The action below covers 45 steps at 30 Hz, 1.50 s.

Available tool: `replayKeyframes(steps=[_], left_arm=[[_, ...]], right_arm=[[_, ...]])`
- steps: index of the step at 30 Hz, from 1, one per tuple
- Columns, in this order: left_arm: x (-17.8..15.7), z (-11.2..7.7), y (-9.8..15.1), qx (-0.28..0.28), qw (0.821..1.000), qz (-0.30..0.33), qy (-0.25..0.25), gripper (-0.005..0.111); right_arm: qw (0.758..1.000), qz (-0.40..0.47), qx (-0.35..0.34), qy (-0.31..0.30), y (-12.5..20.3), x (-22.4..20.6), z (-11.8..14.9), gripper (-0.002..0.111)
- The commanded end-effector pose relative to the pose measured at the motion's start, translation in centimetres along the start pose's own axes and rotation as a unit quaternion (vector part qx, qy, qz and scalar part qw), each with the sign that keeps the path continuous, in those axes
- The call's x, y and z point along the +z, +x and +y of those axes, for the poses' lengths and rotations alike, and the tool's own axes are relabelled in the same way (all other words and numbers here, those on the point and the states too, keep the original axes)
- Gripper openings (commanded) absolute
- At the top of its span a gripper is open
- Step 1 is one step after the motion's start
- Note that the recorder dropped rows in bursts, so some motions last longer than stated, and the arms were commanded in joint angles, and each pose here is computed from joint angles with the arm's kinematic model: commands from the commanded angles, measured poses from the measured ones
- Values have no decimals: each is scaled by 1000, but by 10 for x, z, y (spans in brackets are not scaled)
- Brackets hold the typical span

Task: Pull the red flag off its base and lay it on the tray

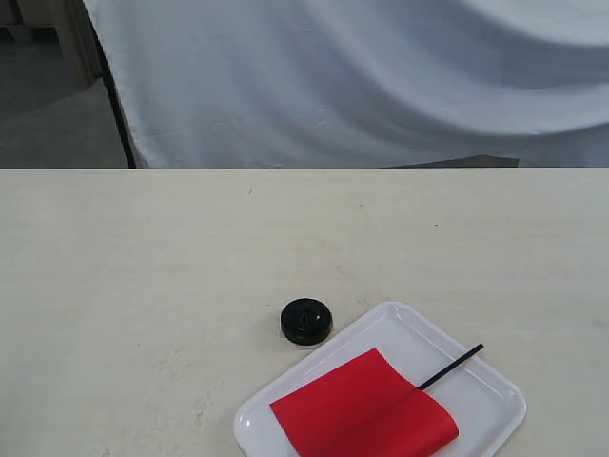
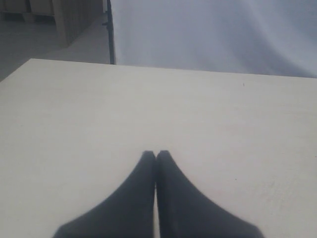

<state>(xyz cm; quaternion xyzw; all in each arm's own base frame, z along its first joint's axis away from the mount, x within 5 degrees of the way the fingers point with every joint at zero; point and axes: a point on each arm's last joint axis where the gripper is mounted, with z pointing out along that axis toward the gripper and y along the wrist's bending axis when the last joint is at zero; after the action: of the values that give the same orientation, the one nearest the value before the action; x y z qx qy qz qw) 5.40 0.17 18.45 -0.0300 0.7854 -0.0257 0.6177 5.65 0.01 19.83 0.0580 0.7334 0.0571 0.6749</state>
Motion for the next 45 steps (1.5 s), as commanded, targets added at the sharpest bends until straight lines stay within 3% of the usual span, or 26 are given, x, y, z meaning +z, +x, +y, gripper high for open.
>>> replayKeyframes(steps=[1, 11, 45], left_arm=[[0, 0, 0, 1, 1000, -4, 1, 0], [0, 0, 0, 1, 1000, -4, 1, 0], [0, 0, 0, 1, 1000, -4, 1, 0]], right_arm=[[999, 14, -31, -7, 3, 0, 1, -1], [996, 77, -39, -7, 15, -1, 1, -1], [996, 76, -39, -7, 14, -1, 1, -1]])
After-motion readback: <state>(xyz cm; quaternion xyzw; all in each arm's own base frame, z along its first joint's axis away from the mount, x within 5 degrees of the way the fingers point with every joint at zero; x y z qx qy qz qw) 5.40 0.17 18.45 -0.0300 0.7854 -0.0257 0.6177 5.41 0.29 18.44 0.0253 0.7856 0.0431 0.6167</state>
